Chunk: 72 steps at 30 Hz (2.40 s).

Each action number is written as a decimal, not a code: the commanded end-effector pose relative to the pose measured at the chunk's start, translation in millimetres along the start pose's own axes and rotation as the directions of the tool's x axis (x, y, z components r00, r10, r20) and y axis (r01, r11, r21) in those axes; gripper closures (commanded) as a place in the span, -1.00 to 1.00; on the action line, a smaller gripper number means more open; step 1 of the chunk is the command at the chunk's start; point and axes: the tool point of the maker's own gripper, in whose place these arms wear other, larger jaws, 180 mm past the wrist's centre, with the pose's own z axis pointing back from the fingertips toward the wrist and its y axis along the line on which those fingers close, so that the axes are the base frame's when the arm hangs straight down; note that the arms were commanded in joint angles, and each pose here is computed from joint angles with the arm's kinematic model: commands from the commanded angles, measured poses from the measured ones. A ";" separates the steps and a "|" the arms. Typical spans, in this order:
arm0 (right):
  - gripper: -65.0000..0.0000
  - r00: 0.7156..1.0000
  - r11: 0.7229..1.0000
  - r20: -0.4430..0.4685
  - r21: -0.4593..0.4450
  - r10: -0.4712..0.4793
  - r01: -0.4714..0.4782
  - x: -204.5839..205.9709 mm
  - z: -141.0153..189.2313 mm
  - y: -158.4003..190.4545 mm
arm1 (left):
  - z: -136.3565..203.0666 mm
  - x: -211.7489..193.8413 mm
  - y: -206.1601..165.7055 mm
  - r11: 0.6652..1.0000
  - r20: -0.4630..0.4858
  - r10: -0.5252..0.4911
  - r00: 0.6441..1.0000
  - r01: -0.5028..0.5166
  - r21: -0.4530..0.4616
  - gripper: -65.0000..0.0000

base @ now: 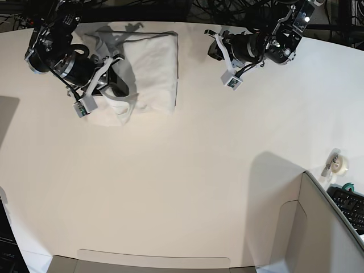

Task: Layout the t-shirt on the table in an organized manner, then fold the t-shirt properly
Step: 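Fold the other strip end with the right gripper onto the folded stack, then press and tuck the folded bundle with the right gripper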

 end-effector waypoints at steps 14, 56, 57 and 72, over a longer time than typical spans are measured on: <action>1.00 0.978 0.987 -0.139 0.000 0.158 -0.160 -10.2 -41.9 29.7 | 0.8 7.6 -6.7 1.000 0.026 -0.005 1.000 0.005 -0.018 0.88; 0.02 0.986 0.935 0.006 0.318 0.168 -0.161 29.1 -72.3 95.9 | -2.9 4.4 -15.0 0.999 0.025 0.011 1.000 -0.010 -0.040 0.87; 0.02 0.986 0.930 0.026 0.329 0.166 -0.165 35.5 -71.2 97.5 | -2.9 4.4 -15.0 0.999 0.025 0.011 1.000 -0.010 -0.040 0.87; 0.07 0.963 0.991 0.269 0.116 0.035 -0.068 103.8 -21.5 8.4 | -11.1 -5.3 -5.6 0.999 -0.007 0.042 0.999 -0.042 -0.028 0.88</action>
